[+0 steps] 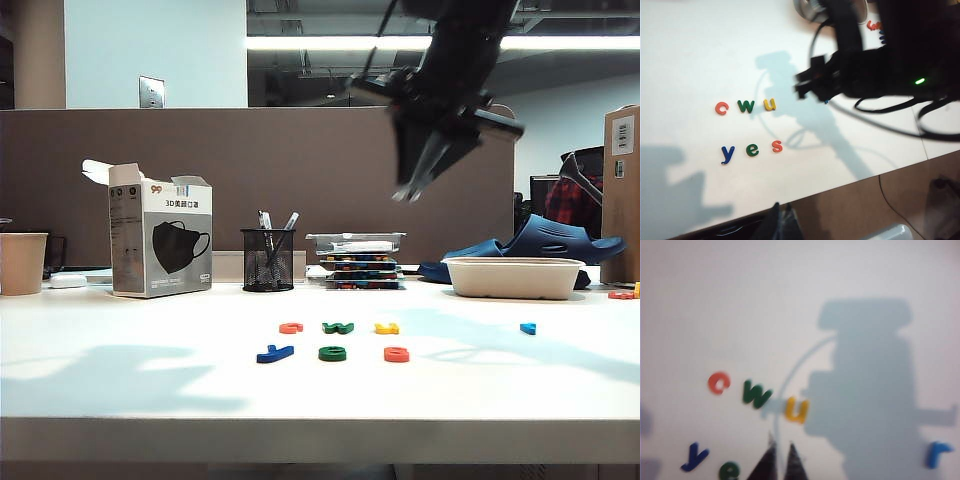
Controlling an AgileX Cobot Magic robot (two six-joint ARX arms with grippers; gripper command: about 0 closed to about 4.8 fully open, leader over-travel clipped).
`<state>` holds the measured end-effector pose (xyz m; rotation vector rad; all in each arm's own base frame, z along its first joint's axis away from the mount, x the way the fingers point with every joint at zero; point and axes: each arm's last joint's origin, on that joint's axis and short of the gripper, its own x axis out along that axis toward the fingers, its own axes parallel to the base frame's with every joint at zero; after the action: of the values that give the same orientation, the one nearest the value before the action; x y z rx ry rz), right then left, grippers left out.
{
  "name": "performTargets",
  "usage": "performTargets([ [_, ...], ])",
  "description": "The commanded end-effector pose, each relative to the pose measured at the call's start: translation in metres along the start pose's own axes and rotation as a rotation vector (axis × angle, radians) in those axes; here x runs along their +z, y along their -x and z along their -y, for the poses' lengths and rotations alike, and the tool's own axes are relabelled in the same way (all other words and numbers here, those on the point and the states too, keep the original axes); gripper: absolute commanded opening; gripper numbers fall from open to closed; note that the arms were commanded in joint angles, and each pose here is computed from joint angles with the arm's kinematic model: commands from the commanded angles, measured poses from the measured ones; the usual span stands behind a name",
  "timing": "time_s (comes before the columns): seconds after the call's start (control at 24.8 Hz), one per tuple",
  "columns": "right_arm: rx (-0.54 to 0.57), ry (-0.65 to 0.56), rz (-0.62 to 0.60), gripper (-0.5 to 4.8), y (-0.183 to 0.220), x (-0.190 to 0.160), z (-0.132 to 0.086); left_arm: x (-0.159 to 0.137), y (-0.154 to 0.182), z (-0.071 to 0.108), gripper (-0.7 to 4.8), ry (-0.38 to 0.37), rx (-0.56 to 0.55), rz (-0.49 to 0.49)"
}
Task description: Select the appropriate letters from the row of letter magnets placed on the table to arrange into the word "yes".
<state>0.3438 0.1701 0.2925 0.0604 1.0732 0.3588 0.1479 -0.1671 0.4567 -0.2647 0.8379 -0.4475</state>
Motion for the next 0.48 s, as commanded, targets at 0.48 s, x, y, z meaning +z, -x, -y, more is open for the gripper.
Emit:
performTargets([
  [0.48,-0.224,-0.103,0.425,-0.02,0.162,0.008,0.111,0.001,0.002,0.000,-0.05,-0.003,-0.006,0.011],
])
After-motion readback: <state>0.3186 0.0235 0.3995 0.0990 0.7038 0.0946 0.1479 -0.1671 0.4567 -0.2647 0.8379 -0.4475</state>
